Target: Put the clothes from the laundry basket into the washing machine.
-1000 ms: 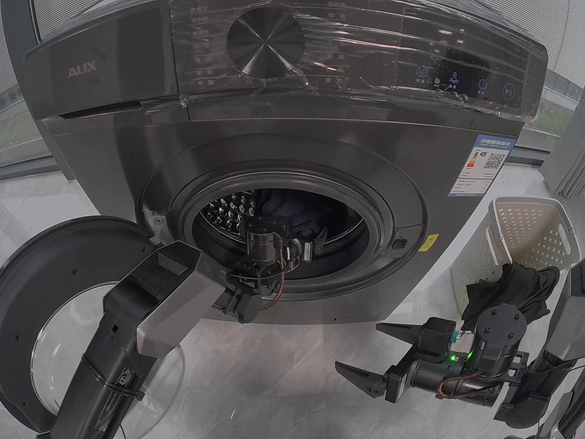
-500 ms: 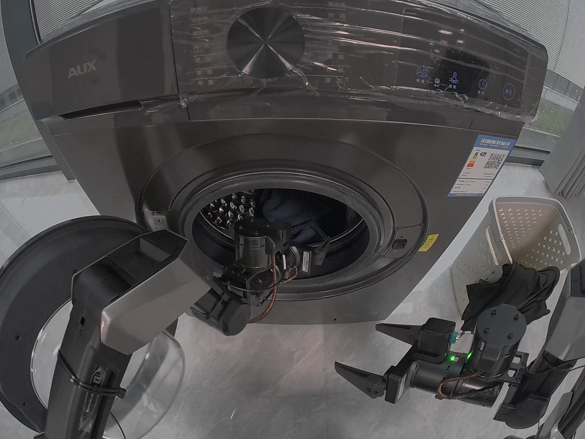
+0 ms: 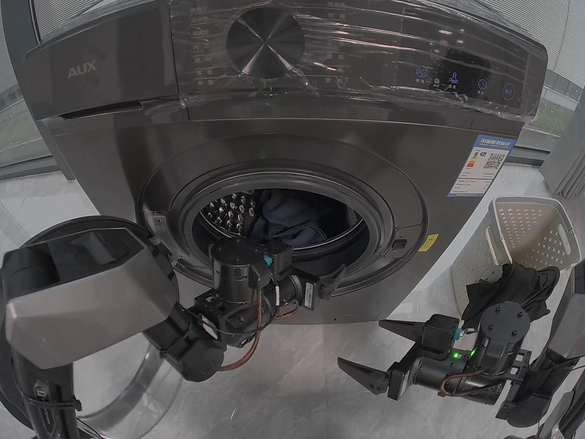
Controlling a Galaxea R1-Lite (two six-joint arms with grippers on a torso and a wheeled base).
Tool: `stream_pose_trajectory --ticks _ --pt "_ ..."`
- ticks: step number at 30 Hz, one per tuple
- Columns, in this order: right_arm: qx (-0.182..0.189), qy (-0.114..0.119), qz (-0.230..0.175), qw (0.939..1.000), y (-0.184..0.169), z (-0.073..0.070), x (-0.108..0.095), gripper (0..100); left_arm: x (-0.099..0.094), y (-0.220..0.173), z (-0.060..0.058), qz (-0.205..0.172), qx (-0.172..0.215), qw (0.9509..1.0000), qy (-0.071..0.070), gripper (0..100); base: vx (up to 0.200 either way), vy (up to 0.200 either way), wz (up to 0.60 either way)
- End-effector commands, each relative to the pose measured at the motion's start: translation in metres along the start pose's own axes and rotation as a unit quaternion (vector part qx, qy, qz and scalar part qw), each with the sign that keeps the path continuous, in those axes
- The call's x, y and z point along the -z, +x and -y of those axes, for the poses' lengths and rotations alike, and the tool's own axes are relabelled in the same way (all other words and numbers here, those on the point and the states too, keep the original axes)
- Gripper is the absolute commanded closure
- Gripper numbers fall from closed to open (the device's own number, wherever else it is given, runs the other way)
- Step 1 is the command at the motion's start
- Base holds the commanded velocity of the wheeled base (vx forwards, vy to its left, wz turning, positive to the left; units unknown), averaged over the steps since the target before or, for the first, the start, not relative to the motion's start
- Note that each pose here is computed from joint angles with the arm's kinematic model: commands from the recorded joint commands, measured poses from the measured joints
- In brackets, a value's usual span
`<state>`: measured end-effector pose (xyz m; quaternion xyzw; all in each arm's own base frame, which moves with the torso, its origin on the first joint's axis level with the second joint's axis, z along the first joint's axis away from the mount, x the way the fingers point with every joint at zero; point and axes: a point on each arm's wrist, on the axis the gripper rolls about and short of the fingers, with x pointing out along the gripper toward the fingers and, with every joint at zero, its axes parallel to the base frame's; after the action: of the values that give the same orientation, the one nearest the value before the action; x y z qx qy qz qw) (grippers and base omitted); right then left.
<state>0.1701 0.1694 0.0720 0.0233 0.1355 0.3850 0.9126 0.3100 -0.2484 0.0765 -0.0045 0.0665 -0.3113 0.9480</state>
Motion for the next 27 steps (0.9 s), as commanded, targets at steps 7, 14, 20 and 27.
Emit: stream_pose_trajectory --ticks 7,14,20,27 --pt "0.024 0.002 0.040 0.9989 -0.013 0.007 -0.017 0 -0.044 -0.137 0.029 0.015 0.029 0.9983 -0.048 0 0.000 0.000 0.00" --pt "0.051 0.002 0.085 0.9951 -0.032 0.007 -0.033 0 -0.051 -0.199 0.020 0.039 0.027 0.9973 -0.056 0 0.000 0.000 0.00" --pt "0.069 0.018 0.129 0.9891 -0.059 0.009 -0.045 0 -0.045 -0.223 0.012 0.043 -0.018 0.9971 -0.060 0 0.000 0.000 0.00" --pt "0.091 0.024 0.137 0.9861 -0.083 0.013 -0.043 0 -0.036 -0.246 0.006 0.048 -0.052 0.9963 -0.049 0 -0.200 0.000 0.00"
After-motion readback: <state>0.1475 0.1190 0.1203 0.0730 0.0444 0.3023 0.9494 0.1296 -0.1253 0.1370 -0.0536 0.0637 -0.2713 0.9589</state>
